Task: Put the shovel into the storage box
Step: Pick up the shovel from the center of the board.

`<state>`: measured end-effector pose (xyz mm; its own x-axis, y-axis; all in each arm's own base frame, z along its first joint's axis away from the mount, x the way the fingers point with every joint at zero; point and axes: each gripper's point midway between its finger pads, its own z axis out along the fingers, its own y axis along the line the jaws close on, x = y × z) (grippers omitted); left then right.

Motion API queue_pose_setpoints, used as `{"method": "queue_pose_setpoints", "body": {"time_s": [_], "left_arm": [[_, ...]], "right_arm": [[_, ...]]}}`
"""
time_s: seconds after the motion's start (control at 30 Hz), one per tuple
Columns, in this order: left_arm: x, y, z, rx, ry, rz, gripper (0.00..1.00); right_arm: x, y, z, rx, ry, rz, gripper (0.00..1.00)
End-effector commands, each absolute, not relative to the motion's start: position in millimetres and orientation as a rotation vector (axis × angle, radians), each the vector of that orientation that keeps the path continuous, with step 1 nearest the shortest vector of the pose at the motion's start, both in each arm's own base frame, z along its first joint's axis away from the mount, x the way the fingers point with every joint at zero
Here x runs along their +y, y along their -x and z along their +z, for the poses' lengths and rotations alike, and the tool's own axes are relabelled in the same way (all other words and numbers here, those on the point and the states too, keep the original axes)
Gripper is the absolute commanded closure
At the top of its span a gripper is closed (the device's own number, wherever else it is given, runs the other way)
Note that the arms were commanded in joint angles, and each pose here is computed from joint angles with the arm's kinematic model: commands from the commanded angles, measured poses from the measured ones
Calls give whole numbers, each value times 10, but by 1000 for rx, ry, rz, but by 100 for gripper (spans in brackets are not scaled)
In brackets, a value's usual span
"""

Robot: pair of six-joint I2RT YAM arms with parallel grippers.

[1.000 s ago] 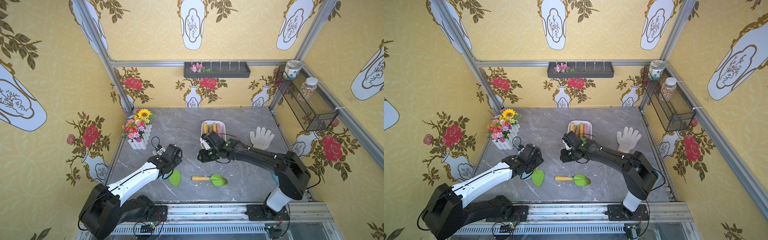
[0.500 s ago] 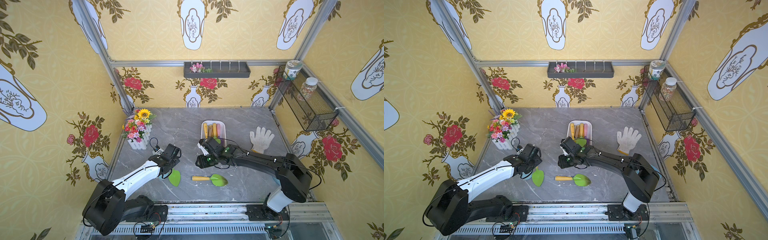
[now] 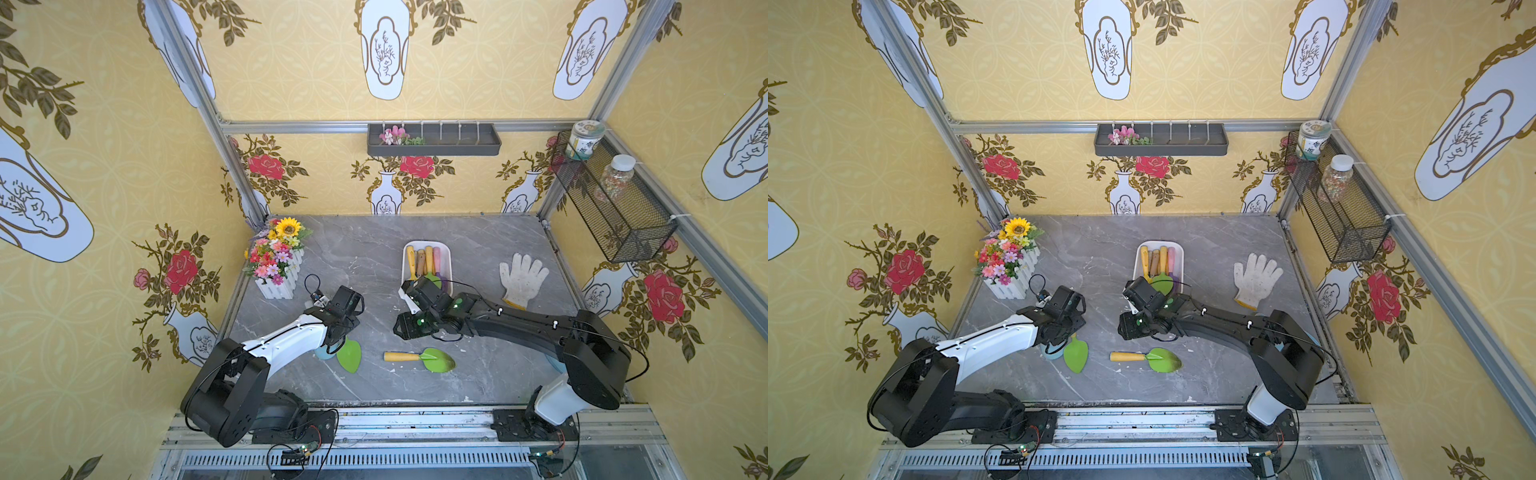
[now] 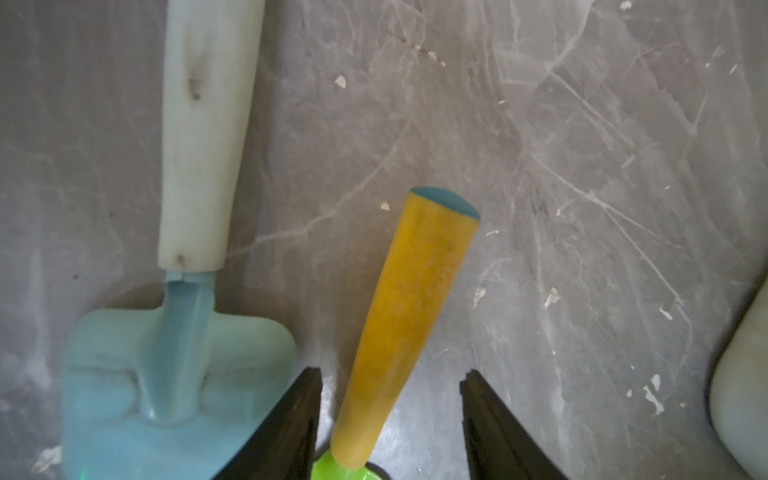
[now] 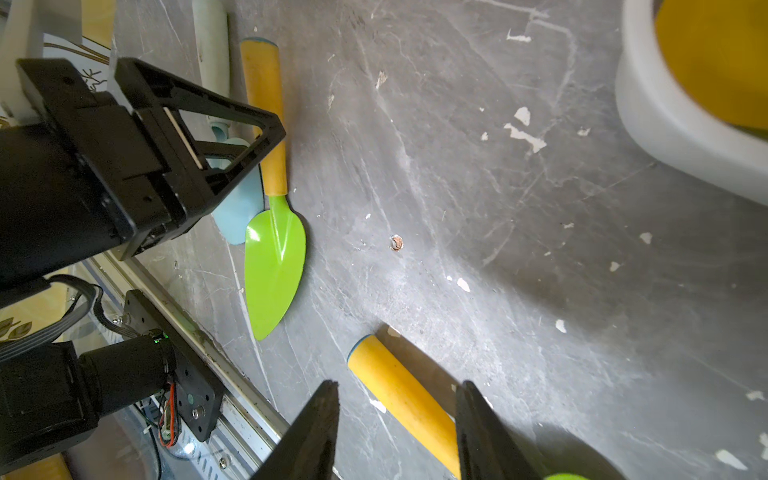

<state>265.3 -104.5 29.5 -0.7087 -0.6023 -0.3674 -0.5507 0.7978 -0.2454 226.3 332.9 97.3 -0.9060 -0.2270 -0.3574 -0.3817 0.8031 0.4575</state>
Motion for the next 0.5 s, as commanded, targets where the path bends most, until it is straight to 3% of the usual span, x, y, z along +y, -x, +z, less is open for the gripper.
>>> {"method": "queue_pose_setpoints", "body": {"time_s": [0.0,0.47], "left_arm": [[-1088,-2669,247,2574,843,-176,43],[-1213,-2636,85,2634,817,-233,60]], "right_arm": [[3337,-2292,976,2694,439,776,50],[3311,-2289,904,2711,419,760,50]]}}
